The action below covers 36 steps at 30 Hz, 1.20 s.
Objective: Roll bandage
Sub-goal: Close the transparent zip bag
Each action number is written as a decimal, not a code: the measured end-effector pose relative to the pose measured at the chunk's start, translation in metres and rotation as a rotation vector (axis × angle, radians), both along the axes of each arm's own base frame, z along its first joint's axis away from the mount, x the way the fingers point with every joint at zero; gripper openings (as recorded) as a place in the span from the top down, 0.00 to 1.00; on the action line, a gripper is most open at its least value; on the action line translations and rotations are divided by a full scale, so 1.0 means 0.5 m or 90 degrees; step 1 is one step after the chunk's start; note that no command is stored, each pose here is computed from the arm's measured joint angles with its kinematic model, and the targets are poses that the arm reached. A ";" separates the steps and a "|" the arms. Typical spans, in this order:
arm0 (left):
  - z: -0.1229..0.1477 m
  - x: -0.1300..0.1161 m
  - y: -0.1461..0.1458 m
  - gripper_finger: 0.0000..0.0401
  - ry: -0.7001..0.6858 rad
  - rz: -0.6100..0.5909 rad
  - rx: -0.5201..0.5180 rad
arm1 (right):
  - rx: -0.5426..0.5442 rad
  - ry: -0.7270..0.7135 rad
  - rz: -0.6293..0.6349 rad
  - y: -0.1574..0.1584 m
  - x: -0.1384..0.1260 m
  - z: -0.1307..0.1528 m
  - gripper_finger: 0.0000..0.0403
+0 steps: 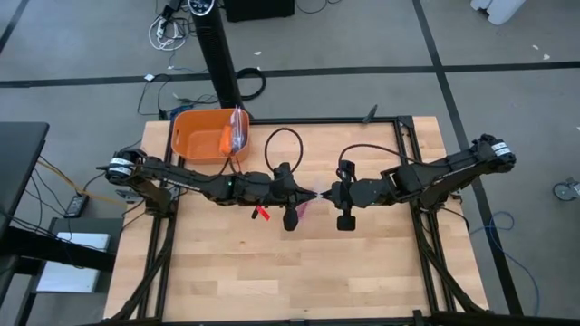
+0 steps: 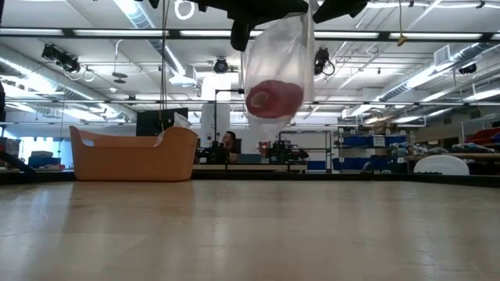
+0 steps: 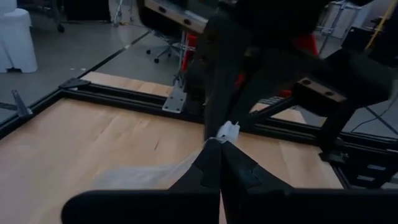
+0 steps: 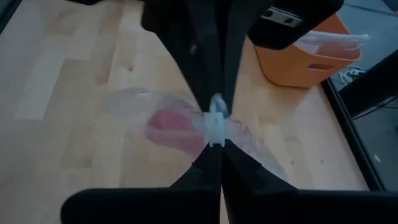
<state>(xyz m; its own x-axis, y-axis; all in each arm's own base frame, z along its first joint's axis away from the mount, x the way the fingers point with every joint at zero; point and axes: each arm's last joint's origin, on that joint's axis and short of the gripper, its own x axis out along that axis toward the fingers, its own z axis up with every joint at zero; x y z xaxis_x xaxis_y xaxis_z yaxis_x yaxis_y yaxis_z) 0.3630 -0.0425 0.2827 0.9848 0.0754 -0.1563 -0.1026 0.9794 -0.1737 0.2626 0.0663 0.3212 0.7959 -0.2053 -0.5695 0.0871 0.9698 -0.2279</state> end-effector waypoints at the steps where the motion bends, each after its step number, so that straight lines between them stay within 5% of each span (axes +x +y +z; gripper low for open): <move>1: 0.000 0.000 -0.001 1.00 -0.001 -0.004 -0.001 | -0.001 0.001 -0.002 0.000 0.000 0.000 1.00; 15: -0.016 -0.007 -0.011 1.00 -0.014 -0.017 0.006 | 0.043 -0.032 -0.002 0.005 -0.053 0.037 0.78; 27: -0.102 -0.067 -0.001 1.00 -0.150 -0.003 -0.118 | 0.039 -0.017 0.026 0.022 -0.021 0.013 0.99; 36: -0.170 -0.089 0.002 1.00 -0.021 0.010 -0.160 | 0.054 0.002 0.023 -0.013 0.004 -0.007 0.99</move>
